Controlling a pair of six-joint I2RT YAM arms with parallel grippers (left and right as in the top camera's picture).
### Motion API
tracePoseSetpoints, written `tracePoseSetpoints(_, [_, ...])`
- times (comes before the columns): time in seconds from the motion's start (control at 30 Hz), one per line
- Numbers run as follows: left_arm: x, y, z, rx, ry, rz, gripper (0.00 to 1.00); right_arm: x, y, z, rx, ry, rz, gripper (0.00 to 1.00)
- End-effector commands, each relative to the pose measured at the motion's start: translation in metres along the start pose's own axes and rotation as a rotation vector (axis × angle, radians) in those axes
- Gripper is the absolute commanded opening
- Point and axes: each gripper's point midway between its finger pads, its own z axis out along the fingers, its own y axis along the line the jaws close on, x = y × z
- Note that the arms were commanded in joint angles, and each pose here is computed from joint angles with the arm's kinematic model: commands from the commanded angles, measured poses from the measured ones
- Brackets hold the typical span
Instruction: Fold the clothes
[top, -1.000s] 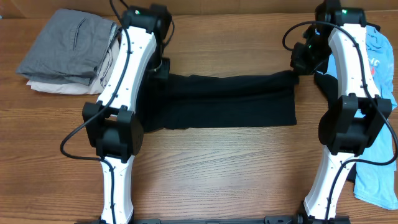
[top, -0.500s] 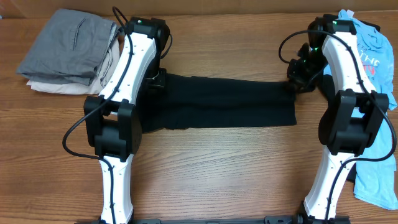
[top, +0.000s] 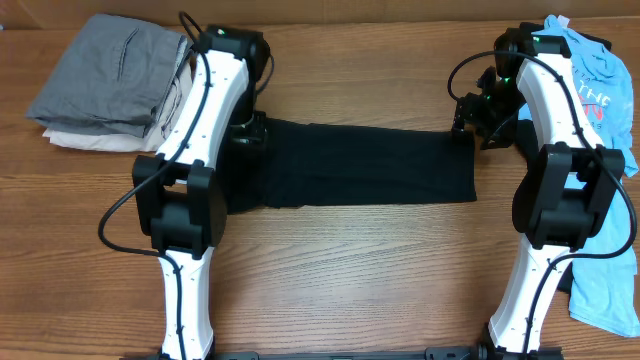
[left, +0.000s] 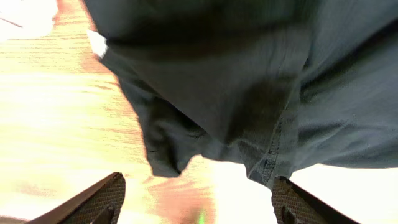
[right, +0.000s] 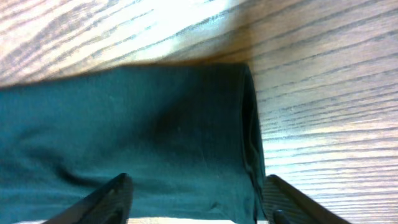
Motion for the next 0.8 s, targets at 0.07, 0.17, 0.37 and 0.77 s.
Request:
tracePoseSetpoints(0.07, [-0.025,0.019,-0.1,0.065,-0.344,-0.056,0.85,-0.003,0.0,-0.013,-0.014,-0.043,-0.03,0.78])
tracePoseSetpoints(0.17, [-0.026,0.025,-0.155,0.101,-0.527,-0.077,0.92,-0.005,-0.006,-0.014,-0.015,-0.048,-0.031,0.8])
tracePoseSetpoints(0.37, [-0.001,0.04,-0.247,0.165,-0.824,-0.093,0.98,0.005,-0.027,0.014,-0.012,0.008,-0.015,0.8])
tracePoseSetpoints(0.77, [0.016,0.055,-0.267,0.13,-0.884,-0.124,1.0,0.021,-0.022,0.054,-0.086,0.058,-0.02,0.41])
